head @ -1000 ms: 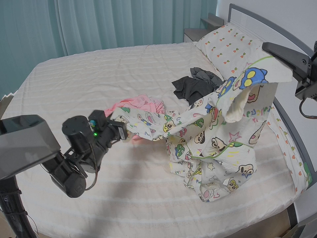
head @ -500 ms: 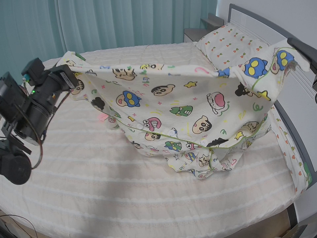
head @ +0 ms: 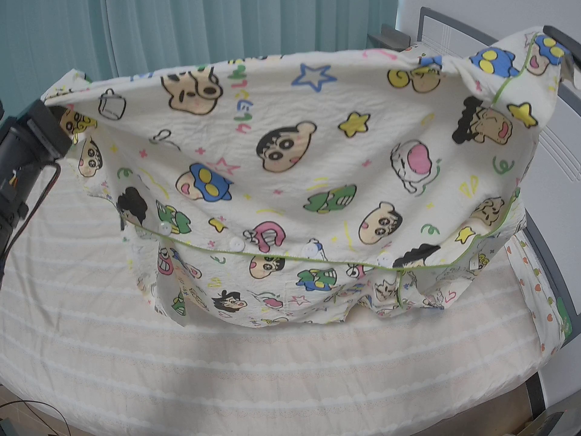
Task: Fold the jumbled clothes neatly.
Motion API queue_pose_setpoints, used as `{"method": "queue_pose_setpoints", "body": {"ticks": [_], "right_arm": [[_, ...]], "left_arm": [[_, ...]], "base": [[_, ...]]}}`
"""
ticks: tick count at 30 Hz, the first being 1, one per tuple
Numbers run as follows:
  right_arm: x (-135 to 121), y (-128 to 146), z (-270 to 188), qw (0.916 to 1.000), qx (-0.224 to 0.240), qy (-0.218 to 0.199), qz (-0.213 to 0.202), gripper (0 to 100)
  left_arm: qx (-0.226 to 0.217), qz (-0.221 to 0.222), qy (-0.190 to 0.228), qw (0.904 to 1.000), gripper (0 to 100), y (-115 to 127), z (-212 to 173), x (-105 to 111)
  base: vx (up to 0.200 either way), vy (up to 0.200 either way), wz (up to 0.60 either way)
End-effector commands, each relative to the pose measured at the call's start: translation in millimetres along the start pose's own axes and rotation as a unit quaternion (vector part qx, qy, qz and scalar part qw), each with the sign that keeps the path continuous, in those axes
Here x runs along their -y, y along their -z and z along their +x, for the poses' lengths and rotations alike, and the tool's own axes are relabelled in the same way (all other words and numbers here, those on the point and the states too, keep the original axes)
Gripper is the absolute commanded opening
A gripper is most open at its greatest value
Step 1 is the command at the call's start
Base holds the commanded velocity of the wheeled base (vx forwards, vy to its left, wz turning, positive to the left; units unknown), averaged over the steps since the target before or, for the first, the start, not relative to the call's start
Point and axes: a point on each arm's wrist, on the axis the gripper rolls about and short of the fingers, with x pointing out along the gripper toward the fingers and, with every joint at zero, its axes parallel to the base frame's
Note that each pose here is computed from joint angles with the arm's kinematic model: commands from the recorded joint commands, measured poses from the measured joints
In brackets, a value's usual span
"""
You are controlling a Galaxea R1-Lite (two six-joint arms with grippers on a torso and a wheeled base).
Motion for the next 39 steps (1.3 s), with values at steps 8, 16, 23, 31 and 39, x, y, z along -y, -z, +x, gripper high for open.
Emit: {"method": "queue_pose_setpoints", "body": {"ticks": [8,16,23,31,39], "right_arm": [[7,13,-4,0.9983,-0.021,0.007,0.053,0],[-2,8,-15,0.9972,-0.023,-0.023,0.067,0],[0,11,-16,0.9969,-0.030,-0.019,0.070,0],[1,12,-15,0.9968,-0.033,-0.018,0.071,0],[1,12,-12,0.9961,-0.043,-0.029,0.071,0]], "left_arm": [[-0.041,0.007,0.001,0.9991,0,18,-34,-8],[-0.042,0.008,0.001,0.9991,0,18,-37,-9],[-0.038,0.008,0.000,0.9992,0,16,-40,-10],[-0.033,0.010,-0.005,0.9994,0,14,-37,-11],[-0.033,0.015,-0.015,0.9992,0,14,-36,-15]], "base": [[-0.075,0.000,0.00],[-0.200,0.000,0.00],[0.000,0.000,0.00],[0.000,0.050,0.00],[0.000,0.200,0.00]]}}
